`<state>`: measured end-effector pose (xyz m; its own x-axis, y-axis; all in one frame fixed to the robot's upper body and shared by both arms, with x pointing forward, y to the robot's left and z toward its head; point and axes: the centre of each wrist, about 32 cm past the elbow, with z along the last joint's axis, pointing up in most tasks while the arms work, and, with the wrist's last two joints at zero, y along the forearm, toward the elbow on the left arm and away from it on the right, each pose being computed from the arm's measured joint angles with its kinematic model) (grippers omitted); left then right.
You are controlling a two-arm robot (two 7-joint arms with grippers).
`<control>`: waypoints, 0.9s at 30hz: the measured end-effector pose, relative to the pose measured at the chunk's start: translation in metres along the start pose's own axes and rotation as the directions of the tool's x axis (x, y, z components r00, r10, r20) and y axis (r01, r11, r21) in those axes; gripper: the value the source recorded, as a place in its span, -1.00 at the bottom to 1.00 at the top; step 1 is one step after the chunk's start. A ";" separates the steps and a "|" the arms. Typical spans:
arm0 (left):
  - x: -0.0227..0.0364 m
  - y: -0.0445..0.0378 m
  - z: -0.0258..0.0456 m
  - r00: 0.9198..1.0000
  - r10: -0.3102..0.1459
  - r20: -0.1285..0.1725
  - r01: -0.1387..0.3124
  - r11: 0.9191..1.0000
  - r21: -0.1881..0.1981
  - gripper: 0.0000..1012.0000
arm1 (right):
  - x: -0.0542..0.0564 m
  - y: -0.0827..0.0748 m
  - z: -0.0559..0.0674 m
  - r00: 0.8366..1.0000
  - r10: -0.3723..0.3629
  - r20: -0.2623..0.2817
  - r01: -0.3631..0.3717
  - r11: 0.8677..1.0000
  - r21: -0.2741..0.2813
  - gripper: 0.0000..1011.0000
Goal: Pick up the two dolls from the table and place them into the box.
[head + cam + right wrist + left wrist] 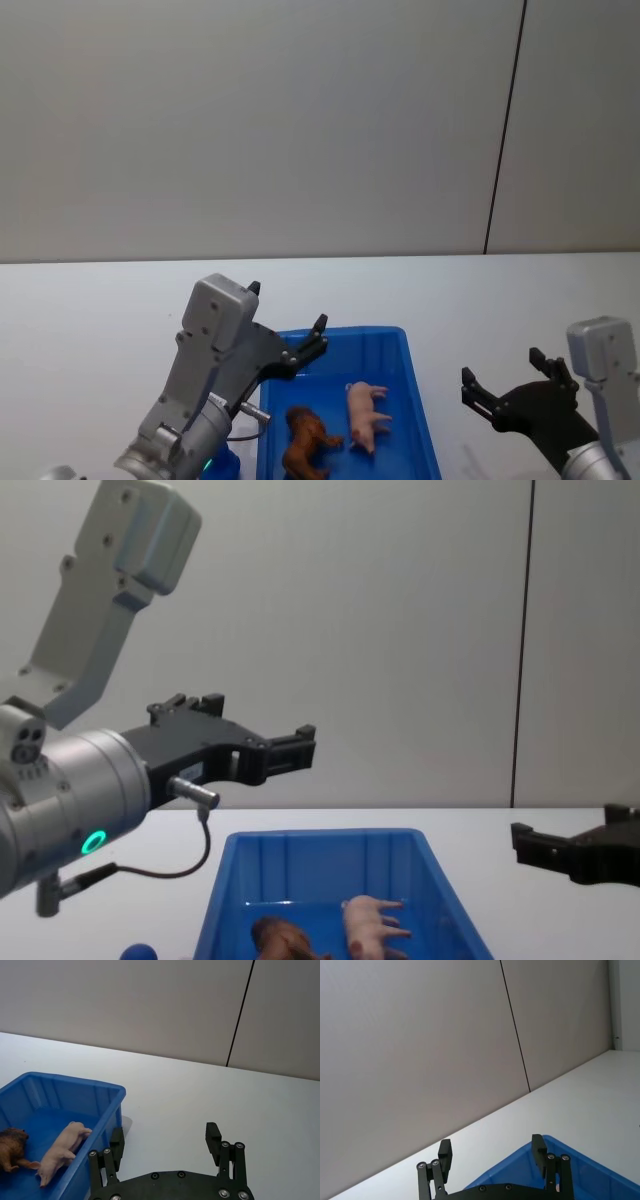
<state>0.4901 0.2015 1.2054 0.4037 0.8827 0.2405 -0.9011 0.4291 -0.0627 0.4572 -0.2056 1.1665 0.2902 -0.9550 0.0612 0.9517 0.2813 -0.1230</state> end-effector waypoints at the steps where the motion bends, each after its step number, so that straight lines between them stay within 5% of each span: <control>1: 0.0012 0.0012 0.0002 1.000 -0.001 -0.002 0.001 1.000 0.010 0.98 | 0.000 -0.001 0.000 1.000 -0.004 0.000 0.004 1.000 0.000 0.98; 15: 0.0195 0.0227 0.0033 0.999 -0.016 -0.029 0.021 0.987 0.157 0.98 | 0.003 -0.005 0.000 1.000 -0.023 -0.001 0.023 1.000 -0.002 0.98; 27: 0.0392 0.0478 -0.0032 0.999 -0.006 -0.037 0.018 0.950 0.312 0.98 | 0.003 -0.006 0.000 1.000 -0.029 -0.001 0.029 1.000 -0.003 0.98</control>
<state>0.4633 0.2573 1.2087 0.4151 0.8865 0.2046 -0.8983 0.3637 0.2465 0.4521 -0.2105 1.1672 0.2621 -0.9629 0.0638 0.9595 0.2529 -0.1243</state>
